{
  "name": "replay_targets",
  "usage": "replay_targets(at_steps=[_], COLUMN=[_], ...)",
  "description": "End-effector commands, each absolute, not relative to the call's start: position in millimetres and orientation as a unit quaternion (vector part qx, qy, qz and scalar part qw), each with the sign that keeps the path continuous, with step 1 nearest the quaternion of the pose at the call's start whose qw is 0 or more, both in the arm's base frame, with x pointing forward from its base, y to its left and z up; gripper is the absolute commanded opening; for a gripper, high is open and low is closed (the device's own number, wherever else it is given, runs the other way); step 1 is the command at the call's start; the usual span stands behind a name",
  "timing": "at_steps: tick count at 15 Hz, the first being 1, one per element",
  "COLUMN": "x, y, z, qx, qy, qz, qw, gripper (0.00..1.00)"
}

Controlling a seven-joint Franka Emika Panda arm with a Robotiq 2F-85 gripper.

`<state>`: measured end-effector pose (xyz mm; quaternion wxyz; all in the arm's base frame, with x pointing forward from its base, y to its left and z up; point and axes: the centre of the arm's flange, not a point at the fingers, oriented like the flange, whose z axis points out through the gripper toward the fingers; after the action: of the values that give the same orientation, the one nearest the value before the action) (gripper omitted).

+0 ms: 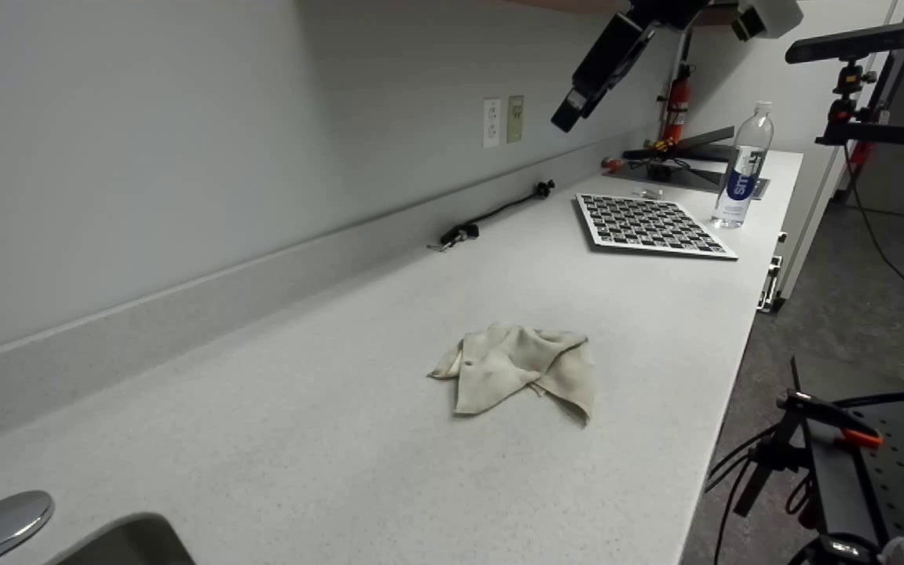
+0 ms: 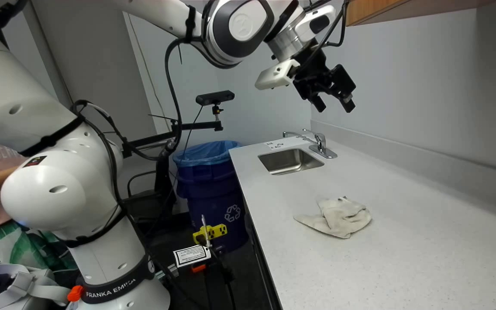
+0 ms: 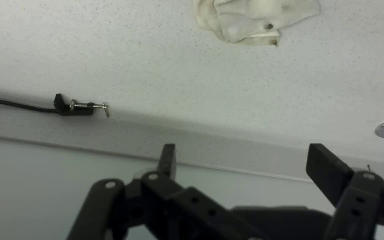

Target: Get the white cloth from the countertop, use it to wipe the cabinet on top, then put it back on the table

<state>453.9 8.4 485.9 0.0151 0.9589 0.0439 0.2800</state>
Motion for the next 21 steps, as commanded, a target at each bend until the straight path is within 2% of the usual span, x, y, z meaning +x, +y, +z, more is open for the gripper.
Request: replay_targets(at_steps=[1, 11, 19, 21], x=[441, 392, 382, 393], y=[1, -6, -18, -18], z=[511, 548, 565, 561], qx=[0.958, 0.964, 0.959, 0.958], qy=[0.054, 0.028, -0.01, 0.003], qz=[0.279, 0.262, 0.273, 0.281], qw=[0.025, 0.037, 0.072, 0.058], gripper=[1.0, 1.0, 1.0, 1.0])
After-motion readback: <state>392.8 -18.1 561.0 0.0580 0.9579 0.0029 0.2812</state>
